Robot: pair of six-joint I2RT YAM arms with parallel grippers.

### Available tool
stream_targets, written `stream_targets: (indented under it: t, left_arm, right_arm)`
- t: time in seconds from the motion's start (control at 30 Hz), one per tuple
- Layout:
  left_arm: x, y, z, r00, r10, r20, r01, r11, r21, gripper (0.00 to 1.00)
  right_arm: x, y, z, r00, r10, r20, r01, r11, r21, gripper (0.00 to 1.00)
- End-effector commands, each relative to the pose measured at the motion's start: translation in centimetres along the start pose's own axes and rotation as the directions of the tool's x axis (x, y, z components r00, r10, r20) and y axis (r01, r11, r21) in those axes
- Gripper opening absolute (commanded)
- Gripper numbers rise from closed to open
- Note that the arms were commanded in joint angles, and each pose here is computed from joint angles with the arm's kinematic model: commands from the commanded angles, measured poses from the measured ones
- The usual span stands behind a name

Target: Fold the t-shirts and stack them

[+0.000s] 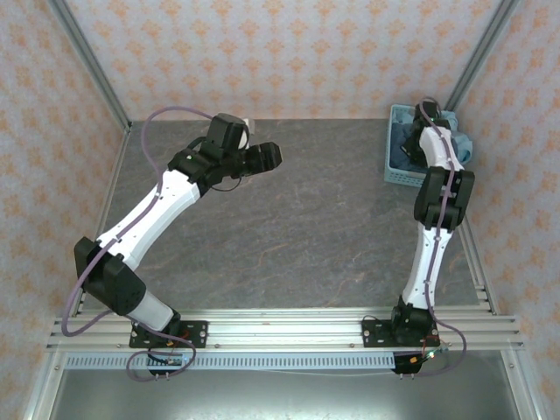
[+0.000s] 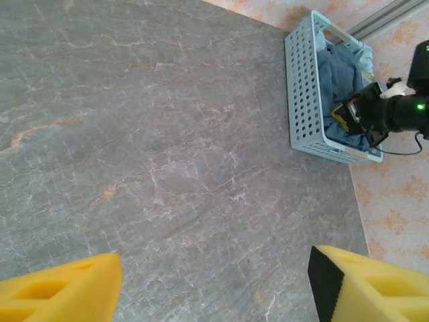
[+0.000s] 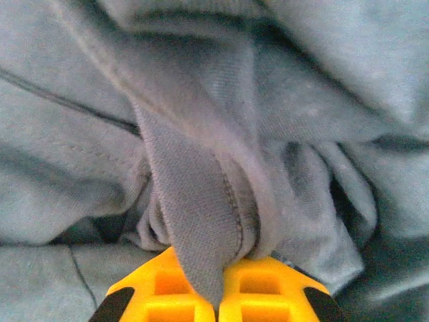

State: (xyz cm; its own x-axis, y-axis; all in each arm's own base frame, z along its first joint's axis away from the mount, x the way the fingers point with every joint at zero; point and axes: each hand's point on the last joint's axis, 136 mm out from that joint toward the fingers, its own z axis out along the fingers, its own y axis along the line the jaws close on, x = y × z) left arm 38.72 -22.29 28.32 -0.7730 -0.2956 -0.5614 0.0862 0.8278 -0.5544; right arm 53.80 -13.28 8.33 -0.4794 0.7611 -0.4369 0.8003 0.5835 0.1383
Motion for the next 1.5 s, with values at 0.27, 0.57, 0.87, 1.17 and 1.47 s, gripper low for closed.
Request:
stream_targets:
  t: [0.27, 0.57, 0.87, 1.17, 1.47]
  left_arm:
    - [-0.3, 0.5, -2.4, 0.999, 0.027, 0.047, -0.026, 0.999, -0.031, 0.69]
    - [-1.0, 3.6, -4.8, 0.992, 0.031, 0.12, -0.006, 0.98, -0.199, 0.7]
    - [-2.2, 10.3, -10.8, 0.961, -0.03, 0.274, 0.146, 0.898, -0.415, 0.75]
    - [0.4, 14.3, -13.2, 0.962, -0.087, 0.258, 0.206, 0.853, -0.48, 0.79]
    - [8.3, 15.4, -7.9, 0.96, -0.281, 0.012, 0.261, 0.875, -0.407, 0.82]
  right_arm:
    - [-8.6, 4.8, -25.7, 0.848, 0.181, 0.498, 0.018, 0.929, -0.369, 0.0]
    - [-7.6, 6.9, -43.6, 0.743, 0.227, 0.63, 0.245, 0.784, -0.571, 0.0]
    - [9.4, 13.0, -48.4, 0.803, -0.06, 0.593, 0.505, 0.597, -0.623, 0.0]
    - [39.7, 17.1, -38.8, 0.673, -0.7, 0.238, 0.586, 0.309, -0.749, 0.59]
    - [33.9, 10.9, -30.7, 0.76, -0.636, 0.135, 0.562, 0.538, -0.629, 0.69]
